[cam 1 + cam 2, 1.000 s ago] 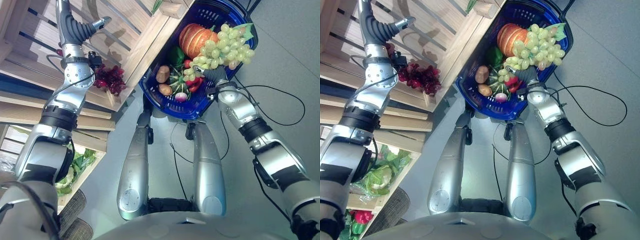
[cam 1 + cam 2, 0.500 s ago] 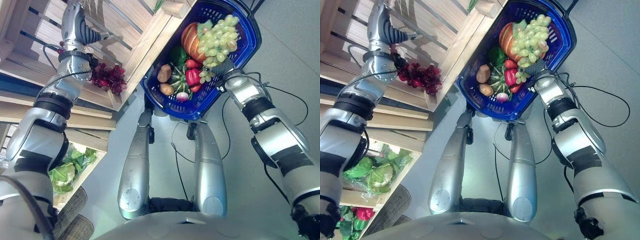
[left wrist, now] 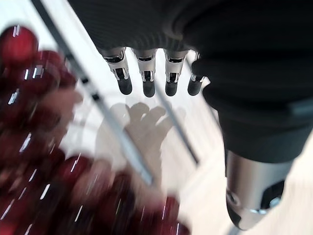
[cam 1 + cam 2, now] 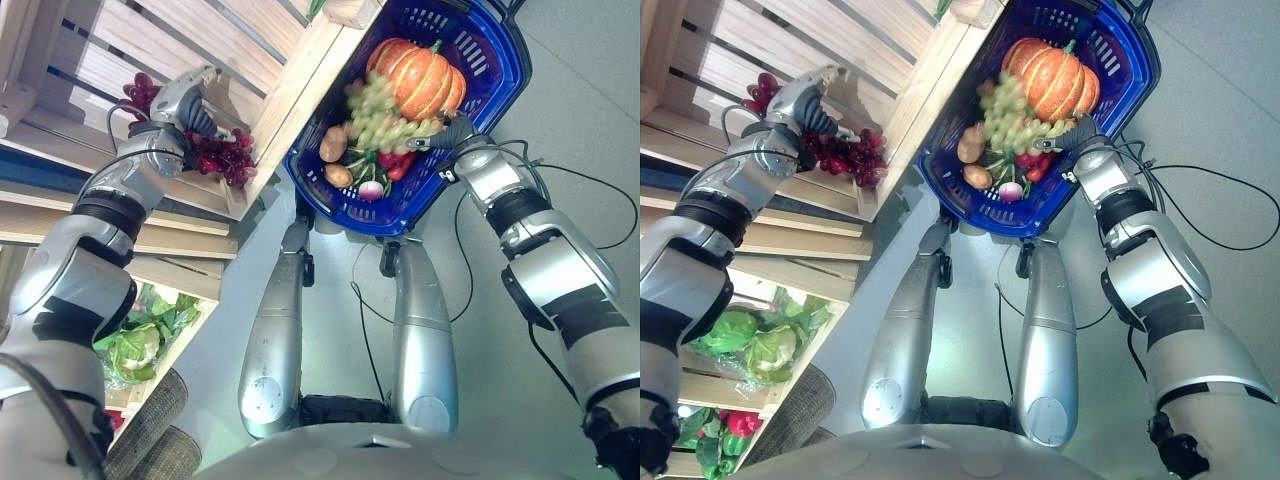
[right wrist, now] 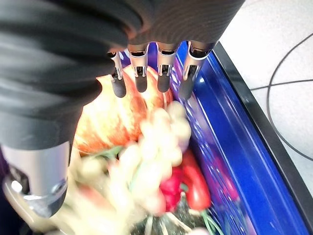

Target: Pick up fruits and vegetables into the basket

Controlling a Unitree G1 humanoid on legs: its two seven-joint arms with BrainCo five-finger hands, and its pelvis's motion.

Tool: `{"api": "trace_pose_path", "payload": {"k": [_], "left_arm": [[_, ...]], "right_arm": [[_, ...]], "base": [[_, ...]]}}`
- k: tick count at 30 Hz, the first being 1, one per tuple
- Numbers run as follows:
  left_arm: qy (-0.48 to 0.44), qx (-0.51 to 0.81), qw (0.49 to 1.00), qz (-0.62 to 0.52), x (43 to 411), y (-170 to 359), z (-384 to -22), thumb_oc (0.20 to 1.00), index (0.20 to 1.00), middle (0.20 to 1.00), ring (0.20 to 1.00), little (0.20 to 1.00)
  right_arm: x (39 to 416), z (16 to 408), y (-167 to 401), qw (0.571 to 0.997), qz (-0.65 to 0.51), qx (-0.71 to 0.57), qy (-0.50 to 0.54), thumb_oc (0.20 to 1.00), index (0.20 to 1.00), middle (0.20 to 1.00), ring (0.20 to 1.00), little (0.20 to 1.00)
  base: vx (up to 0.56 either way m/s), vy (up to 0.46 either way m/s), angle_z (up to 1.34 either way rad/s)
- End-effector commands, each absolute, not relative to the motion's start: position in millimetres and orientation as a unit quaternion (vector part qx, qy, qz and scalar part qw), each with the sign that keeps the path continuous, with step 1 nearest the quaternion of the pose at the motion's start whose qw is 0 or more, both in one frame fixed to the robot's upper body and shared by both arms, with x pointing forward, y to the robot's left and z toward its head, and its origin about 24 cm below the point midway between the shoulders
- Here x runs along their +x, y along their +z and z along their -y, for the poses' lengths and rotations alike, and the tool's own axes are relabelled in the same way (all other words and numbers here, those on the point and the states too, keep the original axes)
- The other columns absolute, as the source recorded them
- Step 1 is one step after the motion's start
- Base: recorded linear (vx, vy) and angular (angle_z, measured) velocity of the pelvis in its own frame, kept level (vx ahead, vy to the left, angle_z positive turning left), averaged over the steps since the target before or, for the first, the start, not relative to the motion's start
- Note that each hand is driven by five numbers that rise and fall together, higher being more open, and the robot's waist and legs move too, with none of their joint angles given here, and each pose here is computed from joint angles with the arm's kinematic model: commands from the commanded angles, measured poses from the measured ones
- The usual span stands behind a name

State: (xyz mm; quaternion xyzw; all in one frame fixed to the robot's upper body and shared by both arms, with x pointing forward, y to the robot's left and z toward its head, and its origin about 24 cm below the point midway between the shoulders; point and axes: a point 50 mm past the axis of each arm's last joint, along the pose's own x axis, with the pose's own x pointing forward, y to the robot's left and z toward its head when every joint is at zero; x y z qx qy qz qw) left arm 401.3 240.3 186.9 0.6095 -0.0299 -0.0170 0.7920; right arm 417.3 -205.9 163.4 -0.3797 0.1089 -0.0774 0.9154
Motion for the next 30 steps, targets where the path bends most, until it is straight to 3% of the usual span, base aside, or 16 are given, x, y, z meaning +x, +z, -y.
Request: {"api": "trace_pose_path", "payload": {"k": [1,13,17,22,30], "left_arm": [[-0.052,0.609,0.79,-0.046,402,172,-248,1.0,1.0,1.0,1.0,1.0],[-0.097,0.705,0.69,-0.133,397,136,-254,1.0,1.0,1.0,1.0,1.0],[-0.054,0.727,0.673,-0.123,397,136,-259,1.0,1.0,1.0,1.0,1.0],[0.028,0.787,0.606,-0.108,394,143,-277,1.0,1.0,1.0,1.0,1.0],[0.011,0.821,0.55,-0.152,379,113,-292,1.0,1.0,1.0,1.0,1.0]], "right_arm": [[419,218,181,0.897,-0.095,-0.417,-0.108,1.0,1.0,1.0,1.0,1.0],[422,205,189,0.908,-0.063,-0.394,-0.126,1.0,1.0,1.0,1.0,1.0],[423,197,195,0.92,-0.029,-0.368,-0.128,1.0,1.0,1.0,1.0,1.0],[419,185,208,0.938,0.046,-0.312,-0.141,1.0,1.0,1.0,1.0,1.0],[407,190,213,0.948,0.112,-0.233,-0.185,1.0,1.0,1.0,1.0,1.0]], "base": [[0.0,0.0,0.0],[0.0,0.0,0.0],[0.0,0.0,0.0],[0.0,0.0,0.0],[0.0,-0.004,-0.02]]}}
